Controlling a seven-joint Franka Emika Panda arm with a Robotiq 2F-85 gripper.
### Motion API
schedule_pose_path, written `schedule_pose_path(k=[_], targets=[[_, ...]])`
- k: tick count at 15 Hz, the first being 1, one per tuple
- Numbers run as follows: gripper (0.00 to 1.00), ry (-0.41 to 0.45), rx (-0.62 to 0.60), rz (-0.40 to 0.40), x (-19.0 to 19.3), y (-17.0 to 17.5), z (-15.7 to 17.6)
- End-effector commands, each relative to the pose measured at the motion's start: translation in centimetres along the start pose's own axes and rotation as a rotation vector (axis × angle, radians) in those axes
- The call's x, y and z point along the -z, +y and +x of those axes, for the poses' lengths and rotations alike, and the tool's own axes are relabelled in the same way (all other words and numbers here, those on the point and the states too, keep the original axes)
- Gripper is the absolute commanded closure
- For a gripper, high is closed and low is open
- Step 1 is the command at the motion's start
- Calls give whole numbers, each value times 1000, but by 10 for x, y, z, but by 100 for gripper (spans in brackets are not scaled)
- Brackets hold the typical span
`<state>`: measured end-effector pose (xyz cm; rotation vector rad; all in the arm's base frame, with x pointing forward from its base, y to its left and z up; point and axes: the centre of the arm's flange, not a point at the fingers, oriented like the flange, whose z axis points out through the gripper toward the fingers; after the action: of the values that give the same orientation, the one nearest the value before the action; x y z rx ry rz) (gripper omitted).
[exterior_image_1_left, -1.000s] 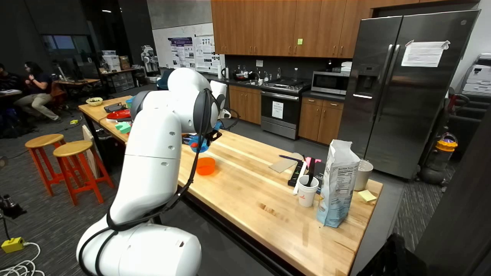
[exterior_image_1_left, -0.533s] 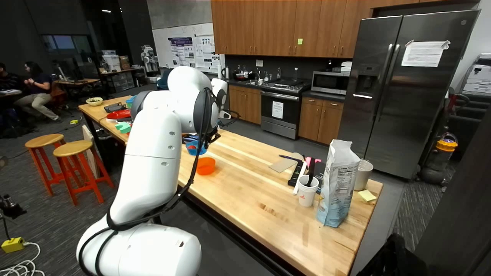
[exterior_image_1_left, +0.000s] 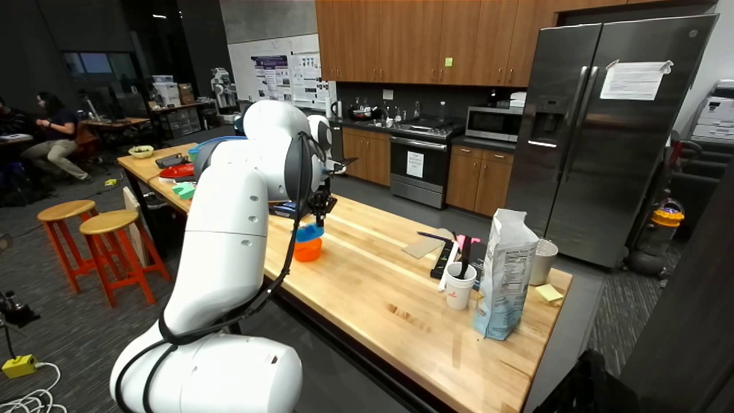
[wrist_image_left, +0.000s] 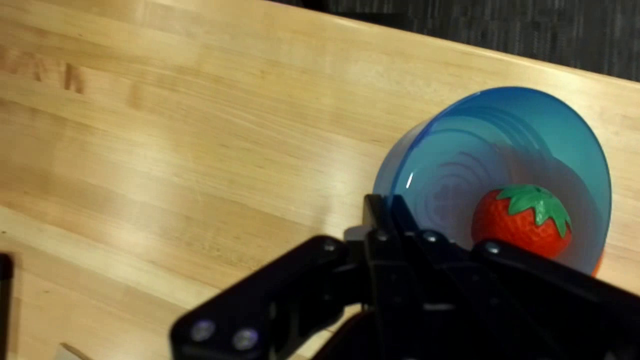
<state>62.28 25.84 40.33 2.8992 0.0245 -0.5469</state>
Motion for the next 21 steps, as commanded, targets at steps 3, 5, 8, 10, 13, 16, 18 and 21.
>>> schedule_pose_path(k=[3, 5, 8, 10, 13, 16, 18, 21], targets=[[99, -81, -12, -194, 13, 2, 5], [99, -124, -9, -259, 14, 3, 3], [99, -179, 12, -348, 15, 6, -1], [99, -205, 48, -389, 16, 8, -2], [99, -246, 96, -446, 18, 11, -2], [99, -265, 201, -528, 60, 13, 5], [99, -257, 261, -566, 82, 24, 15], [99, -242, 344, -600, 93, 18, 21]])
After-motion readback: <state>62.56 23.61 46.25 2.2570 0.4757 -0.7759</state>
